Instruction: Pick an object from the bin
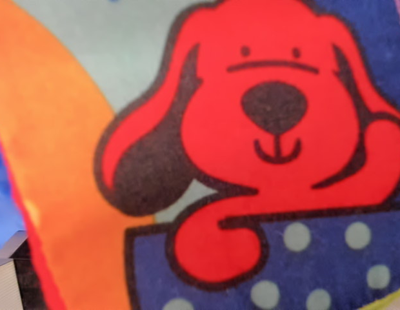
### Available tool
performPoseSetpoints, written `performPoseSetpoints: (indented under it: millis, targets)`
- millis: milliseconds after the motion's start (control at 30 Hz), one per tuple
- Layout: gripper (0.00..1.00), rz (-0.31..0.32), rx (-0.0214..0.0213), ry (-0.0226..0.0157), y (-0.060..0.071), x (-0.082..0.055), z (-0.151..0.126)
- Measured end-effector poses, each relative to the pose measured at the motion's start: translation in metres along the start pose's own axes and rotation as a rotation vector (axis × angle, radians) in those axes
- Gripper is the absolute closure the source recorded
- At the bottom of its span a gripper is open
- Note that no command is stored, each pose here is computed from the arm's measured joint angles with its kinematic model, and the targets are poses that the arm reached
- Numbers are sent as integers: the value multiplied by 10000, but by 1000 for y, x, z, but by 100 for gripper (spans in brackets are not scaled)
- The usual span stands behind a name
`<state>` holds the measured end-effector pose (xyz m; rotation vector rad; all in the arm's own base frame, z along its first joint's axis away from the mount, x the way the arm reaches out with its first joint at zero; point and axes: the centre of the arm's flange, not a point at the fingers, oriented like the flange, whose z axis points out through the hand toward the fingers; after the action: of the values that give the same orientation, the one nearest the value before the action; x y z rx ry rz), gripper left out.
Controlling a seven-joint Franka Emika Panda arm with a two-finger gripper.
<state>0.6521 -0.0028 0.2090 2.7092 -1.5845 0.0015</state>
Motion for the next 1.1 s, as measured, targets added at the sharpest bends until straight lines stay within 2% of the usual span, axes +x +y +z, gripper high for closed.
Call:
performPoseSetpoints:
  millis: [767,933,1100]
  targets:
    - [100,1,0,-9,0,0,0]
    - [100,-1,11,-4,0,0,-1]
    - [100,0,-1,-12,0,0,-3]
